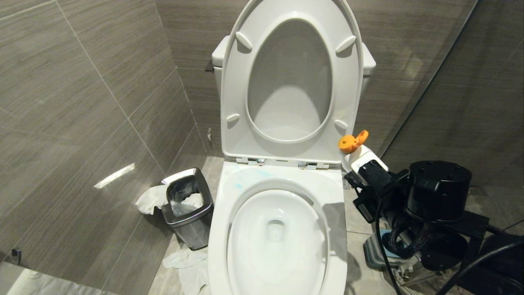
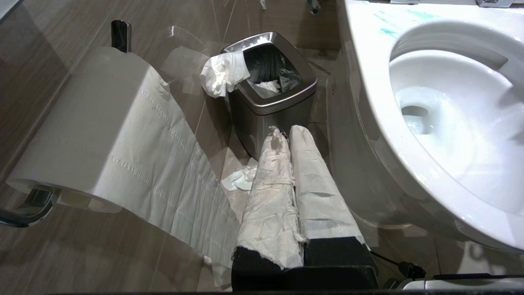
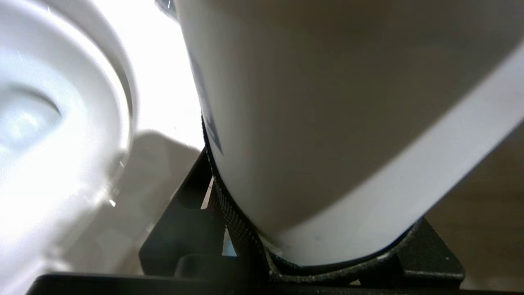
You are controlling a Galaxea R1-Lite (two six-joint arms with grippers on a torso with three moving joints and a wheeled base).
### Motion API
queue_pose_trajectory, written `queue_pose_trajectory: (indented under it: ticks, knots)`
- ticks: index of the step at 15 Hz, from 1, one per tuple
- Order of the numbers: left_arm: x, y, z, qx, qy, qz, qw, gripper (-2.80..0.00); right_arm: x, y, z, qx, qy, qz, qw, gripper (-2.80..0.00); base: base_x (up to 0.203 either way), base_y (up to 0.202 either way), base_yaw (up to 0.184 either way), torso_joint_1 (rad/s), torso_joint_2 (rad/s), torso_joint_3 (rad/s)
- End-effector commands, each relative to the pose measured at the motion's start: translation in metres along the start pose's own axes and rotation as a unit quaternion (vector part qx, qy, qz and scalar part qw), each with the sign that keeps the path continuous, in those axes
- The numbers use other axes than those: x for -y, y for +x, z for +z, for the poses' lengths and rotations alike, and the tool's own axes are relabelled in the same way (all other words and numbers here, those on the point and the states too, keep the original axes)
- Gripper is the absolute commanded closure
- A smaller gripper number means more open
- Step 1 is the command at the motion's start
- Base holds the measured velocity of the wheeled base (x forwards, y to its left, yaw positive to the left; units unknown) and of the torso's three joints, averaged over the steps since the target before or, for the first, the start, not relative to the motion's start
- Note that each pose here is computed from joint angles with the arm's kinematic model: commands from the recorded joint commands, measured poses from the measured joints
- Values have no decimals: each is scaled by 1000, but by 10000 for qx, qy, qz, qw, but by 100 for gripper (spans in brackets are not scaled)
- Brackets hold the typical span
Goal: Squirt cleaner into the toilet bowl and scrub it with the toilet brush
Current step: Pour in the cleaning agent
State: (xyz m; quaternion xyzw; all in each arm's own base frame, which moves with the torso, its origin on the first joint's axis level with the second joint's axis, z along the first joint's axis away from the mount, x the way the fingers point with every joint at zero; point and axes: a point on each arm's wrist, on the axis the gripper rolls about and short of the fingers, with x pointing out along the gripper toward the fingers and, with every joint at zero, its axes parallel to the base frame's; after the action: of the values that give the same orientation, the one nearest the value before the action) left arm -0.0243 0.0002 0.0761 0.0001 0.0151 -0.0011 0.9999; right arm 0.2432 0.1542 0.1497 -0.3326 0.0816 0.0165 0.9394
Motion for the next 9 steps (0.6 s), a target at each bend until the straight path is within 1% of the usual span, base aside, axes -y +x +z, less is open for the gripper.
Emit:
queue_pose_trajectory:
  ticks: [1,4,6,9]
  knots:
    - [0,0,0,-2,0,4,10000,0,-3,7,4,-98,-517,68,9986,0,0,0,0,0,0,0]
    - [0,0,0,-2,0,4,10000,0,-4,12,11,-230,-1205,169,9923,0,0,0,0,0,0,0]
    - [0,0,0,-2,0,4,10000,0,-4,12,11,-254,-1668,197,9855,0,0,0,0,0,0,0]
    - [0,0,0,-2,0,4,10000,0,-7,14,8,-307,-2294,244,9725,0,0,0,0,0,0,0]
